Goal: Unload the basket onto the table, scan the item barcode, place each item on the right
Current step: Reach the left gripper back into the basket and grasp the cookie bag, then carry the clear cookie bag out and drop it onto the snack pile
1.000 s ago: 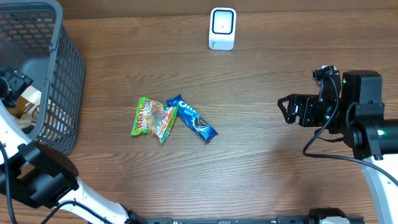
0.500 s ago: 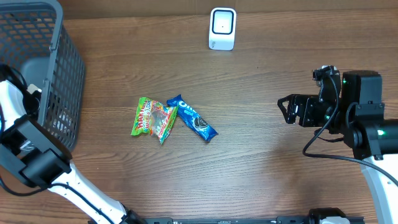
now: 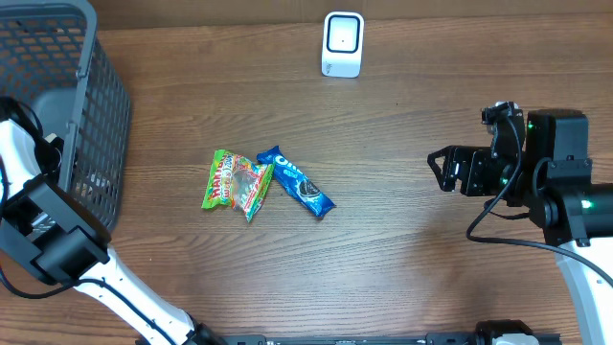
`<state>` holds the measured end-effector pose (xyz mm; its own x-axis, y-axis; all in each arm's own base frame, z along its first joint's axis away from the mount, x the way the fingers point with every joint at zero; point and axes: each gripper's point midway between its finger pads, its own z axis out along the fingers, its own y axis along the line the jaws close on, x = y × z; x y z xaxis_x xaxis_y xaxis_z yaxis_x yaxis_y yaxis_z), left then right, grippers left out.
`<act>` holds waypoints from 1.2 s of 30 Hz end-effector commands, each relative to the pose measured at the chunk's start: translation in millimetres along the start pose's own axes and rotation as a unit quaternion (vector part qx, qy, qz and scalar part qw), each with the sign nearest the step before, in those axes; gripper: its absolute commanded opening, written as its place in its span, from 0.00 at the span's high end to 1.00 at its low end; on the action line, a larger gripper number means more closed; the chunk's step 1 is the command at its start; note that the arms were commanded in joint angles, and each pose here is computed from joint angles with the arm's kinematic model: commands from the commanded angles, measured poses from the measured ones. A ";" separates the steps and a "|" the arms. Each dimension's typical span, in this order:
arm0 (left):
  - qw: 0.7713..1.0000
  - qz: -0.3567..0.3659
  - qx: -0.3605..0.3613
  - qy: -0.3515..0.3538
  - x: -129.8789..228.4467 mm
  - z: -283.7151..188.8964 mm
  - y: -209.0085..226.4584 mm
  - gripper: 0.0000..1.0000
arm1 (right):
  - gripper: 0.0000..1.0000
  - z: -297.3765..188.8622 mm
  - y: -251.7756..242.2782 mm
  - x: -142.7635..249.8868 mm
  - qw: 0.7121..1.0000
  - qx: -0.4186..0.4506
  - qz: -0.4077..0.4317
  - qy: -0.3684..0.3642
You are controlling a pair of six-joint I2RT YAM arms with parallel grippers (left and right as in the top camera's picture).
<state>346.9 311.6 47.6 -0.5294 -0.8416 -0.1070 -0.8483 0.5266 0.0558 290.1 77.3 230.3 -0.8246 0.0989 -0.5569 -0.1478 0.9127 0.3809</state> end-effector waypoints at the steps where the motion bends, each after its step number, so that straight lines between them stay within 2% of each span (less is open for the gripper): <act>1: 0.999 -0.001 0.021 -0.030 -21.7 -30.9 -8.4 0.96 | 0.08 -8.5 6.4 -10.8 1.000 -0.004 -0.008 -0.018; 6: 0.991 0.020 0.093 -0.097 -43.8 -124.6 -28.1 0.96 | 0.09 -8.6 6.5 -11.5 1.000 -0.005 -0.008 -0.020; 11: 0.971 0.040 0.131 -0.197 -42.4 -231.4 -32.0 0.96 | 0.09 -8.7 7.0 -14.0 1.000 -0.006 -0.010 -0.025; 14: 0.954 0.060 0.146 -0.254 -27.7 -286.8 -31.9 0.96 | 0.08 -8.7 7.3 -15.4 1.000 -0.006 -0.011 -0.028; 18: 0.939 0.083 0.167 -0.290 4.7 -334.3 -35.8 0.96 | 0.08 -8.8 7.3 -15.7 1.000 -0.006 -0.012 -0.028; 21: 0.916 0.156 0.231 -0.289 36.3 -358.1 -70.4 0.96 | 0.08 -8.9 7.6 -17.1 0.999 -0.006 -0.013 -0.031; 25: 0.890 0.229 0.277 -0.280 75.4 -374.0 -117.8 0.96 | 0.08 -8.9 7.8 -18.2 0.999 -0.007 -0.013 -0.033; 28: 0.876 0.292 0.291 -0.250 110.5 -368.3 -159.3 0.96 | 0.08 -8.9 7.7 -18.0 0.999 -0.007 -0.013 -0.033; 32: 0.868 0.367 0.291 -0.163 167.6 -334.4 -210.5 0.96 | 0.05 -8.9 7.7 -18.2 0.999 -0.007 -0.014 -0.033; 36: 0.860 0.439 0.253 -0.055 234.2 -280.4 -242.7 0.96 | 0.04 -8.9 7.6 -18.2 0.999 -0.006 -0.014 -0.033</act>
<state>434.8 -1.3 323.5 -0.8663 -0.2016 -0.4571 -0.0841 0.9608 -0.2643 295.6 77.6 234.6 -0.8078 0.1001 -0.5809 -0.1588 0.9122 0.3779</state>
